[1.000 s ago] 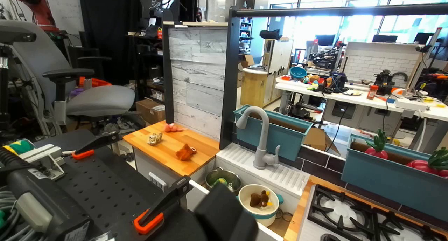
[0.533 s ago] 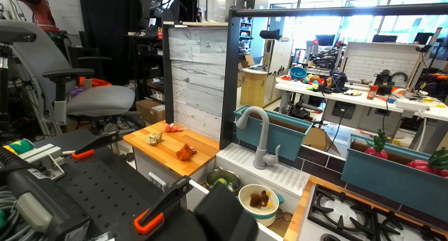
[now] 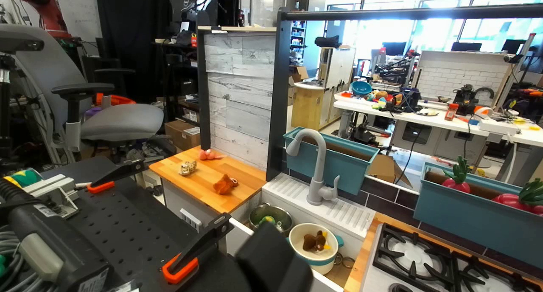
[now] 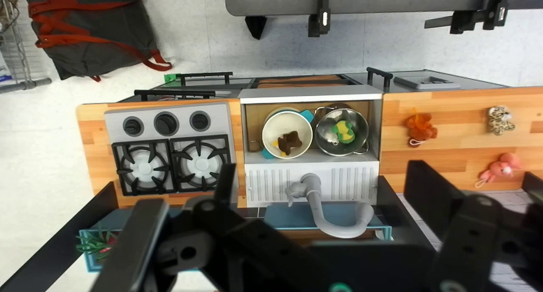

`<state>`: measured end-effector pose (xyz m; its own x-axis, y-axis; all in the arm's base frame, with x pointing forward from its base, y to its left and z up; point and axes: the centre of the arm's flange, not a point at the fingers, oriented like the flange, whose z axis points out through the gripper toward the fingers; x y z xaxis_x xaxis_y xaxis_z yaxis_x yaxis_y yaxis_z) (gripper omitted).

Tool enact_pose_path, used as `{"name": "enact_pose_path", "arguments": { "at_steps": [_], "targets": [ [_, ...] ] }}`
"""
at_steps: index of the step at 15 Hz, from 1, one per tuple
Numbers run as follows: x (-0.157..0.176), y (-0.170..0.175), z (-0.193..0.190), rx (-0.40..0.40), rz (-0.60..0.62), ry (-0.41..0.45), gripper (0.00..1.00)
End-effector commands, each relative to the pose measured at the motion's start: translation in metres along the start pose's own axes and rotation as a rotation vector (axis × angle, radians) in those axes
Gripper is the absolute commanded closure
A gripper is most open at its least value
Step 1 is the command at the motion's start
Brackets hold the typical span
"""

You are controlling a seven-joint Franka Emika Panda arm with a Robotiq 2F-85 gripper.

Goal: Slide the spout to the right

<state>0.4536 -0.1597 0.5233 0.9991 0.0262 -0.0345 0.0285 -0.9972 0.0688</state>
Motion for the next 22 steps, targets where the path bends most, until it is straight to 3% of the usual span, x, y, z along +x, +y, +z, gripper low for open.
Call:
{"name": "enact_pose_path", "arguments": {
  "at_steps": [1, 7, 16, 22],
  "targets": [
    [0.027, -0.002, 0.031, -0.004, 0.000, -0.008, 0.00],
    [0.060, -0.023, 0.118, -0.018, 0.060, -0.023, 0.00],
    [0.083, -0.088, 0.270, -0.070, 0.138, -0.099, 0.00],
    [0.102, -0.121, 0.348, -0.132, 0.182, 0.031, 0.00]
  ]
}}
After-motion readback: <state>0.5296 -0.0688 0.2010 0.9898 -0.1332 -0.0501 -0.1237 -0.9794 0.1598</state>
